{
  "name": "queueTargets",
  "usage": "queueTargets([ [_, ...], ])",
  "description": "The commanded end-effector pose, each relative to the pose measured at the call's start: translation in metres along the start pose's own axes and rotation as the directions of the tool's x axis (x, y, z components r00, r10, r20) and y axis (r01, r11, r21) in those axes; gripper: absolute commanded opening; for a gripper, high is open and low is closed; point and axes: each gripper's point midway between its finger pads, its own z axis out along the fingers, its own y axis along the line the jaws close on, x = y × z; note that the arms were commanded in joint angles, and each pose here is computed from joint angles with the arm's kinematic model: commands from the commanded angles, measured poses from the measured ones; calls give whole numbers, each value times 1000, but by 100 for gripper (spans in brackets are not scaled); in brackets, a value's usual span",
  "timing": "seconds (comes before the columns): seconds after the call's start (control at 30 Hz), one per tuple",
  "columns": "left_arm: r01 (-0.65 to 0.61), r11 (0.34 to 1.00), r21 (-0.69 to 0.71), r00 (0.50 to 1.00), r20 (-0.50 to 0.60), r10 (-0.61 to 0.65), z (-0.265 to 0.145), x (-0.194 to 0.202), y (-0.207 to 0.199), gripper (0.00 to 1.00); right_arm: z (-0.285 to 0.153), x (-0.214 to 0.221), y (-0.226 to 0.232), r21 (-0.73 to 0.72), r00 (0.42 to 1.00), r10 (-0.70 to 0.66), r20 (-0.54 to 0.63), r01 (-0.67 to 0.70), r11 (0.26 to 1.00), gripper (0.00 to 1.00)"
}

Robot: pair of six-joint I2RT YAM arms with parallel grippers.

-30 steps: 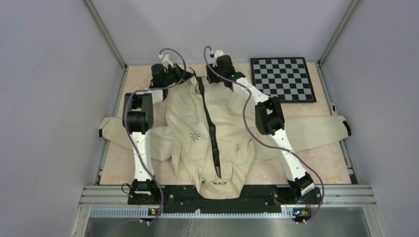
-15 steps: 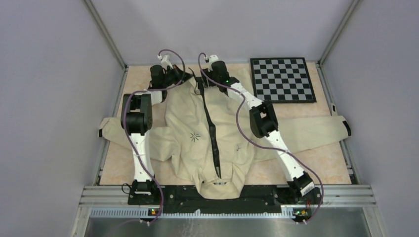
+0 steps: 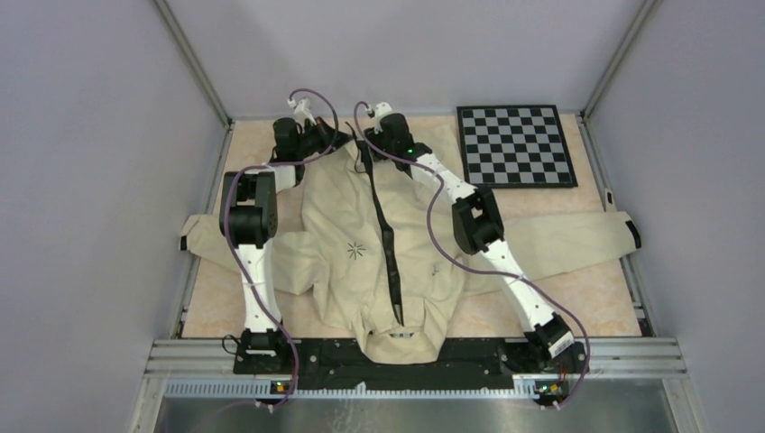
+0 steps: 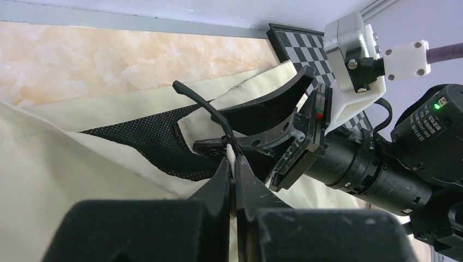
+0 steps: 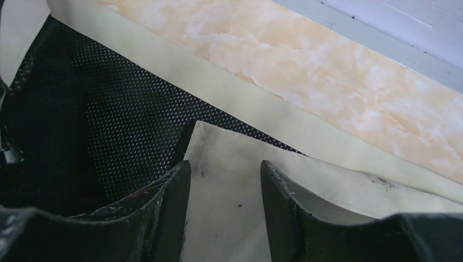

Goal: Zip up the jacket

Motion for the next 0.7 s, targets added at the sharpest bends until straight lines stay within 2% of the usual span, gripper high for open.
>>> queueTargets([
  [0.0, -94, 994, 65, 994, 55, 90, -7, -30, -31, 0, -9, -8, 9, 1, 998, -57, -18, 57, 998, 51],
  [0.13, -91, 994, 65, 995, 50, 88, -8, -29, -29, 0, -17, 12, 12, -16, 991, -80, -106, 79, 997, 51],
  [0.27, -90, 994, 70, 995, 48, 87, -8, -28, -30, 0, -18, 16, 12, -19, 988, -89, -124, 87, 996, 36],
  [0.3, -91, 993, 70, 995, 47, 87, -8, -28, -30, 0, -18, 16, 13, -24, 988, -89, -125, 87, 996, 31],
  [0.37, -94, 993, 69, 995, 46, 91, -9, -29, -30, 0, -17, 16, 12, -21, 988, -89, -127, 87, 996, 13],
  [0.43, -96, 993, 68, 995, 44, 93, -9, -28, -29, 0, -17, 14, 11, -16, 990, -82, -117, 81, 997, 3],
  [0.6, -90, 993, 75, 996, 33, 88, -7, -24, -27, 0, -16, -14, 6, -4, 998, -58, -26, 58, 998, 0],
  [0.67, -89, 993, 74, 996, 30, 87, -6, -23, -25, 0, -21, -37, 3, -26, 999, 17, 34, -16, 1000, 0],
])
